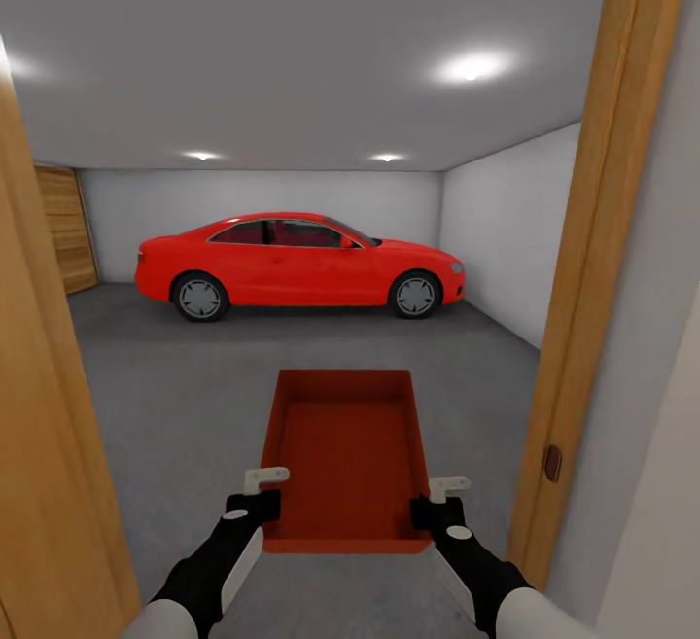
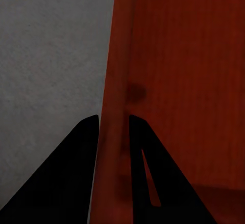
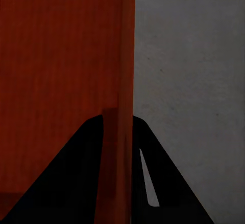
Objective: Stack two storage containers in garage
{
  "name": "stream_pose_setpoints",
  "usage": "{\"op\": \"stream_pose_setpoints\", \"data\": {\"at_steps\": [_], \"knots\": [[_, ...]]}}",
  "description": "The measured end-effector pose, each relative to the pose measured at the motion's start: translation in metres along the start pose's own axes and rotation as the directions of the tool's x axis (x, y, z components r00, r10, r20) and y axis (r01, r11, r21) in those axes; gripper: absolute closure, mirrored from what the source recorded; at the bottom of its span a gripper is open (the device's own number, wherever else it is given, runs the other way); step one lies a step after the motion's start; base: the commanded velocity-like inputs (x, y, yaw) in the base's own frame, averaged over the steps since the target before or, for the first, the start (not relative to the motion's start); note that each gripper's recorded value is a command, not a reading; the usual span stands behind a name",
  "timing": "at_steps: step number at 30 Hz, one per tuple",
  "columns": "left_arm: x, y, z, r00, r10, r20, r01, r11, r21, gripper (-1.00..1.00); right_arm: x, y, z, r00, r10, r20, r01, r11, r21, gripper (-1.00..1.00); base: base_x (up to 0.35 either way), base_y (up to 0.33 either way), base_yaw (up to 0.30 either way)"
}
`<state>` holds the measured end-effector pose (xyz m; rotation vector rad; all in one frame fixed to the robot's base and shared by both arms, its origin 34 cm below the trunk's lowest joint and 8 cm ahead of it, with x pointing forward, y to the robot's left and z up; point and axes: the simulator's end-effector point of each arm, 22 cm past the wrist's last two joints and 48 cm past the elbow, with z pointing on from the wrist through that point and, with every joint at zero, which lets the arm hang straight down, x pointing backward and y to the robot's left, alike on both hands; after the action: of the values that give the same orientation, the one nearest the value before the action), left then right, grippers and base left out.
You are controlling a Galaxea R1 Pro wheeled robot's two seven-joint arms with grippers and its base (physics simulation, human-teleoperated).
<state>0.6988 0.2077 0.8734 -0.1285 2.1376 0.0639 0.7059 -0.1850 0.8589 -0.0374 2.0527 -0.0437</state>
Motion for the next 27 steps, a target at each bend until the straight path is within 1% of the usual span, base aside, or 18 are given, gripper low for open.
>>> {"op": "stream_pose_setpoints", "data": {"at_steps": [5, 8, 27], "knots": [[0.0018, 0.0004, 0.0004, 1.000, -0.002, -0.002, 0.002, 1.000, 0.001, 1.00, 0.0011, 0.0003, -0.0002, 1.000, -0.002, -0.002, 0.002, 1.000, 0.001, 1.00, 0.009, 0.000, 0.000], [0.0024, 0.0005, 0.0002, 1.000, -0.003, -0.003, 0.003, 1.000, 0.001, 1.00, 0.0015, 0.0004, -0.0005, 1.000, -0.002, -0.002, 0.002, 1.000, 0.001, 1.00, 0.186, 0.000, 0.000], [0.0024, -0.0007, -0.0003, 1.000, 0.002, -0.002, -0.002, 1.000, 0.000, 1.00, 0.0016, -0.0010, -0.0006, 1.000, 0.000, -0.003, 0.000, 1.000, 0.003, 1.00, 0.313, 0.000, 0.010]]}}
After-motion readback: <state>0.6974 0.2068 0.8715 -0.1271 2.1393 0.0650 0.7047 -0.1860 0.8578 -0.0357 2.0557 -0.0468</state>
